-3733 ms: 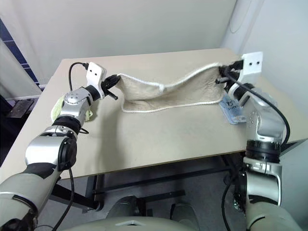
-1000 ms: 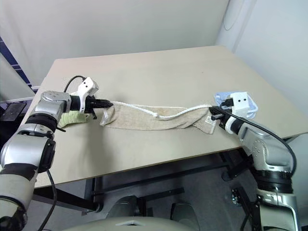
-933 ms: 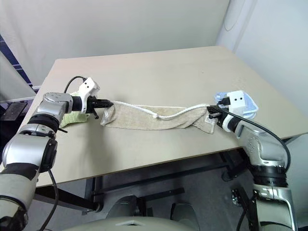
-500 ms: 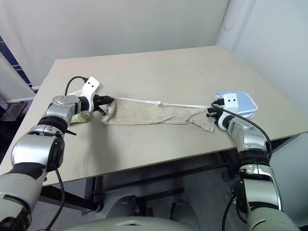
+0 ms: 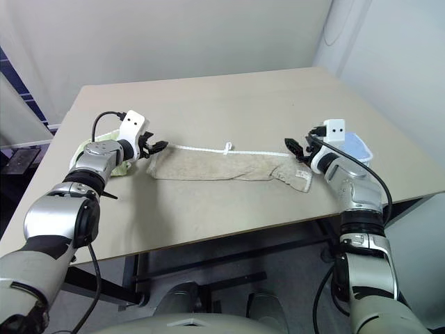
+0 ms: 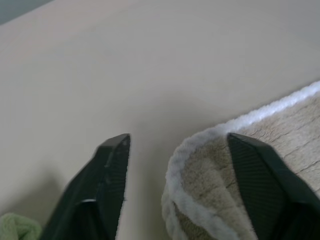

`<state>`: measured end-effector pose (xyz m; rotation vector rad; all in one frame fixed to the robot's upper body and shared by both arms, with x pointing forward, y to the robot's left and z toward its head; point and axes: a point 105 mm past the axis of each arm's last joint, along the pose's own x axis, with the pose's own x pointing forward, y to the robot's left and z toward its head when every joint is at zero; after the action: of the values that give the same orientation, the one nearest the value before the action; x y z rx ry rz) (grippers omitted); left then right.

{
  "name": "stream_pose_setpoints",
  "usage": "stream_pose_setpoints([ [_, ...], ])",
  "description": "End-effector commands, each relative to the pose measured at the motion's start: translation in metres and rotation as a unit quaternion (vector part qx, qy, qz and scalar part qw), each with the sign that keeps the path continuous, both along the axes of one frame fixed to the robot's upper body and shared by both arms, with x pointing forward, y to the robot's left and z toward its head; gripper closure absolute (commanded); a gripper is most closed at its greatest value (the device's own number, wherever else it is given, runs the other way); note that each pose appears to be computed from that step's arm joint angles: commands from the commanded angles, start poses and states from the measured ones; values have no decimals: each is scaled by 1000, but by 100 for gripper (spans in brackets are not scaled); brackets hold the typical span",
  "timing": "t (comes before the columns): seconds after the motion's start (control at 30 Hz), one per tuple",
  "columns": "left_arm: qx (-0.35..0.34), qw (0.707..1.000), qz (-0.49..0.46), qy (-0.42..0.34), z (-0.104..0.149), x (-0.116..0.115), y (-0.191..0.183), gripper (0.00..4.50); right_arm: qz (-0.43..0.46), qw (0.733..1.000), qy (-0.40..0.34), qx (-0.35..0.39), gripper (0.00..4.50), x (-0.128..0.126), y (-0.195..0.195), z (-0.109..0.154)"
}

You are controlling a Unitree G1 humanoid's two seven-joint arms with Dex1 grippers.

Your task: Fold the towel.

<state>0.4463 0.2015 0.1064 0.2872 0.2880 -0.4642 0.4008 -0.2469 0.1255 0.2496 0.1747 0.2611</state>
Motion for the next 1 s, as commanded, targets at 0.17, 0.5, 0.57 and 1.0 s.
stream_pose_setpoints([
  [0.17,-90,991,-78,-53,30,-3,-19,140,150,943,10,298,68,-56,55,59],
  [0.5,-88,976,-195,-27,14,-22,-50,140,55,868,227,438,68,-102,74,-36],
  [0.57,-85,976,-201,-24,11,-24,-53,140,19,858,235,455,68,-100,65,-42],
  [1.0,-83,976,-199,-20,1,-25,-59,140,-199,833,172,487,68,-69,-18,-49],
])
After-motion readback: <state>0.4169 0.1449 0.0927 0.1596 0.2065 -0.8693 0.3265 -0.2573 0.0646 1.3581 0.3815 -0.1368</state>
